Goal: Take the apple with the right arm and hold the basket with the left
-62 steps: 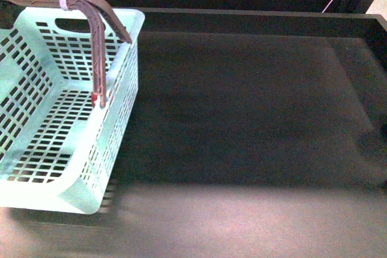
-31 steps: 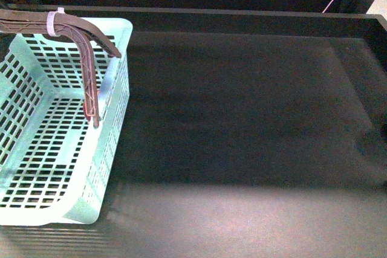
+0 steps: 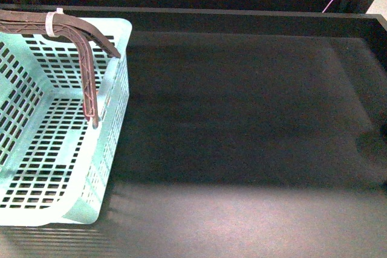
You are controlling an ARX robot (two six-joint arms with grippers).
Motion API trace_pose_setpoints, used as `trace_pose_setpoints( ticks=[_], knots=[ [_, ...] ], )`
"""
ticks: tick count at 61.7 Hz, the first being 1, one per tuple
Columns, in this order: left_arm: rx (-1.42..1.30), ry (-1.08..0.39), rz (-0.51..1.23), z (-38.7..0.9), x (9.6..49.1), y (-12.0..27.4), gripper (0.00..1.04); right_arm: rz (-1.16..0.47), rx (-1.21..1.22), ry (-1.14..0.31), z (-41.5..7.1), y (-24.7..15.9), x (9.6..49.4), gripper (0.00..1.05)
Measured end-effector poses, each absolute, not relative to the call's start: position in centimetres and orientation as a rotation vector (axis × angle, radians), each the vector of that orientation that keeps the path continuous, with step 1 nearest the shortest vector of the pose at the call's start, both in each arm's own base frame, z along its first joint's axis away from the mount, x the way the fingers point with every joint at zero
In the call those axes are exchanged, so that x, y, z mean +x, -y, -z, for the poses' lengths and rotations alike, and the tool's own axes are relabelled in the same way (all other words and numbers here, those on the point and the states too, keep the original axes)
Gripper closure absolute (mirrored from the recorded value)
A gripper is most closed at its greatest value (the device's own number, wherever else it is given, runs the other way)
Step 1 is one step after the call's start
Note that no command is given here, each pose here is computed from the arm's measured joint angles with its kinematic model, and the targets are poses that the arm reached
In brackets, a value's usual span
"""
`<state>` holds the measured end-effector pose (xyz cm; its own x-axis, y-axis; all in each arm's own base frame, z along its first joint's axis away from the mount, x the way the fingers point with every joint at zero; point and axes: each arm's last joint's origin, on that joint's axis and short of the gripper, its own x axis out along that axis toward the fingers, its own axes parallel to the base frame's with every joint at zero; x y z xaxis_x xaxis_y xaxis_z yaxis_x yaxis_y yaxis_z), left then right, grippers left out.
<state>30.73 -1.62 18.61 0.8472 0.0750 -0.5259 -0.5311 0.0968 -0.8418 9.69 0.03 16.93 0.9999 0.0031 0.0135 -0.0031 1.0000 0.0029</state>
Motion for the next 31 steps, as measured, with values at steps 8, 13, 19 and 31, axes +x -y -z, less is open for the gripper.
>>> trace_pose_setpoints(
  ticks=[8,13,19,31],
  knots=[
    [-1.406,-0.378,-0.461,-19.6,29.3,1.8,0.07,-0.003,0.003,0.014,-16.9,0.0,9.7,0.09],
    [-1.307,-0.343,-0.328,-19.0,29.3,1.8,0.14,-0.003,0.003,0.014,-16.9,0.0,9.7,0.09],
    [-0.848,-0.177,-0.071,-17.7,27.5,1.6,0.32,-0.003,0.003,0.014,-16.9,0.0,9.7,0.09],
    [-0.11,-0.001,0.004,-18.1,22.8,0.2,0.76,-0.003,0.003,0.014,-16.9,0.0,9.7,0.09]
  ],
)
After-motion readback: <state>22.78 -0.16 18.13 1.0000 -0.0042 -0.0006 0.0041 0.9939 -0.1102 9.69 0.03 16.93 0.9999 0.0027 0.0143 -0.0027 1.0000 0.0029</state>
